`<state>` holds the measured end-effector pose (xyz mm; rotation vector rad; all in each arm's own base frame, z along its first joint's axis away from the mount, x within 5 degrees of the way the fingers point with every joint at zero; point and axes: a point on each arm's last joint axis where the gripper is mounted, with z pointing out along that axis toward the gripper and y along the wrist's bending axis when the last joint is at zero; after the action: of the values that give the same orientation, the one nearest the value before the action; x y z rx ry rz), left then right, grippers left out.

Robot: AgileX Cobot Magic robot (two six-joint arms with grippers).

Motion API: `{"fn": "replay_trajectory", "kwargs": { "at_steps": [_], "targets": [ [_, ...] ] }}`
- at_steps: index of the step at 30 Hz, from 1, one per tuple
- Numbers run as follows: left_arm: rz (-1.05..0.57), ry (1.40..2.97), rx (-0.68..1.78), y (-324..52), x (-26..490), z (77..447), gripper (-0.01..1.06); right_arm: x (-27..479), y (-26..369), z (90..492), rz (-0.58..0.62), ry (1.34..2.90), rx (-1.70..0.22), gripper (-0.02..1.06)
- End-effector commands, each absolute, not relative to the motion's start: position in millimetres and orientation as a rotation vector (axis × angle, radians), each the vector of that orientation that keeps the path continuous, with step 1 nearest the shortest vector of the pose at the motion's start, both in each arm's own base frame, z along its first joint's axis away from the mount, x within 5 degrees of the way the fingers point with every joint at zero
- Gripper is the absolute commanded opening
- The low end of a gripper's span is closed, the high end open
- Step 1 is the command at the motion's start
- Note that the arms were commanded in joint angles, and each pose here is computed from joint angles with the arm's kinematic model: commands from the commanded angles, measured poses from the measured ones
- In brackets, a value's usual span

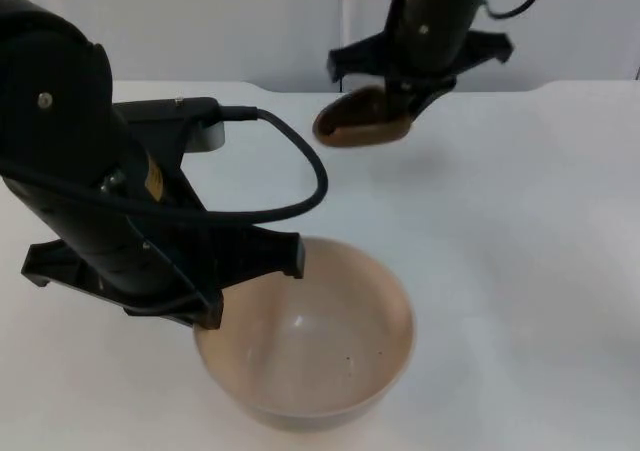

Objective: Pick up the bowl with the left hand and pour the coffee beans from the cup into the bowl with the right hand.

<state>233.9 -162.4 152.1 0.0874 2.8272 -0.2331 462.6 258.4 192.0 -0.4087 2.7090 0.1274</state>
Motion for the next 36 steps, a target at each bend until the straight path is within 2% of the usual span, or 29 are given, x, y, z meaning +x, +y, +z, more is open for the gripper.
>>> {"fn": "replay_trajectory", "kwargs": {
  "at_steps": [1,15,23,30,36],
  "targets": [
    [-0.235,2.828,0.075,-161.9,233.4,151.7,0.00,459.5,248.7,214.4,0.142,2.710,-0.425,0.00],
    [-0.257,2.825,0.016,-164.5,235.5,154.7,0.00,435.4,224.8,293.7,0.124,2.620,-0.556,0.00],
    [-0.266,2.817,0.027,-170.4,238.5,161.3,0.00,411.5,211.3,306.0,0.106,2.632,-0.594,0.00],
    [-0.316,2.795,0.129,-200.8,235.0,169.2,0.00,378.3,189.5,310.1,0.112,2.602,-0.591,0.00],
    [-0.277,2.843,0.210,-225.3,236.6,154.3,0.00,341.3,162.2,304.0,0.063,2.593,-0.601,0.00]
  ]
}}
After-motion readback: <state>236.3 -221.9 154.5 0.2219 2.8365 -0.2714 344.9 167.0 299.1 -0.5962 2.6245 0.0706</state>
